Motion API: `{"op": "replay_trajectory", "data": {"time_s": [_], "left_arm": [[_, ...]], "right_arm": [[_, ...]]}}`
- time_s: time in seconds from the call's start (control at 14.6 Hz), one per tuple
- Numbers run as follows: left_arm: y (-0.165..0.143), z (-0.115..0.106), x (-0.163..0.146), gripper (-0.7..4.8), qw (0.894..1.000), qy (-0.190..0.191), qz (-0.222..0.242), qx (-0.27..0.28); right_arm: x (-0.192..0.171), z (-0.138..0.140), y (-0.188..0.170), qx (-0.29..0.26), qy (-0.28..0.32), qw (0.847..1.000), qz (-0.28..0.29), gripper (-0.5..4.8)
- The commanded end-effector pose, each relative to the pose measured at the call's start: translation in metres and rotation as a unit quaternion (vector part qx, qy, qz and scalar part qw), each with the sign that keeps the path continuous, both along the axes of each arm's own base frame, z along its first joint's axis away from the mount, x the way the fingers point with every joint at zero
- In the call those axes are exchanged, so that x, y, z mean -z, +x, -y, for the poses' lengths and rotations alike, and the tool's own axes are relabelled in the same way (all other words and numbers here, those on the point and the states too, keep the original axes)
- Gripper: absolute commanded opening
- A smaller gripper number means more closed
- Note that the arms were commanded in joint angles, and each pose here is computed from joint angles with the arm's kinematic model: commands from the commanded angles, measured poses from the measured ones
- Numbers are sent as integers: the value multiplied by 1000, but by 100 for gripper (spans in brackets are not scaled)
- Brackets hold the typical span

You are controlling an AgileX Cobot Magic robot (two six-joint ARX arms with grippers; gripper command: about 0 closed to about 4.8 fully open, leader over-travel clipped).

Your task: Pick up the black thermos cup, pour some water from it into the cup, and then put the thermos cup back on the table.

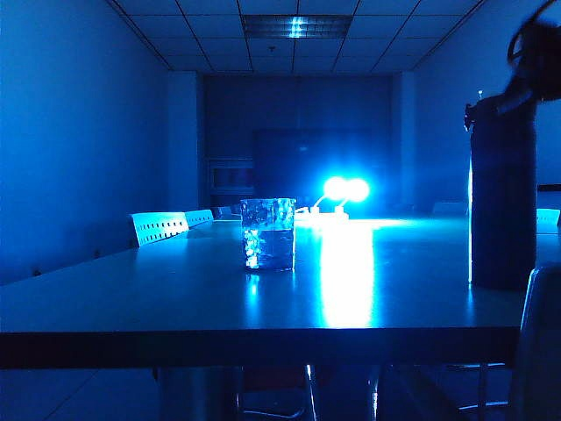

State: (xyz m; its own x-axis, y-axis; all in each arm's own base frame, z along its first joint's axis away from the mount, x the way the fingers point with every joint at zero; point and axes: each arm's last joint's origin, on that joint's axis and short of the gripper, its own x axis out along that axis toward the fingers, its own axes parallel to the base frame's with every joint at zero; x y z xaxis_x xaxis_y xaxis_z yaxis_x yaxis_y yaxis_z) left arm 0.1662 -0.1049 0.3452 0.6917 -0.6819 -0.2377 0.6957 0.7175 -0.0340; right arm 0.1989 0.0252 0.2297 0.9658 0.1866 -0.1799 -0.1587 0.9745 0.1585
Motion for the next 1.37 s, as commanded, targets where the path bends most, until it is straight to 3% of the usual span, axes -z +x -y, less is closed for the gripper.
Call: {"op": "replay_trajectory", "data": {"time_s": [0.07, 0.41, 0.55, 1.17, 1.37], "left_arm": [[0, 0, -4, -5, 1000, -9, 13, 4], [0, 0, -7, -5, 1000, -21, 19, 2], [0, 0, -7, -5, 1000, -25, 14, 2], [-1, 1, -7, -5, 999, -32, 8, 22], [-1, 1, -7, -5, 999, -32, 8, 22]], "right_arm": [[3, 0, 10, 28, 1, 1000, 12, 479], [21, -20, 20, 46, -14, 999, 18, 479], [29, -24, 25, 82, -21, 996, 18, 479], [59, -32, 54, 84, -5, 995, 60, 479], [72, -33, 62, 84, -9, 995, 49, 479]]}}
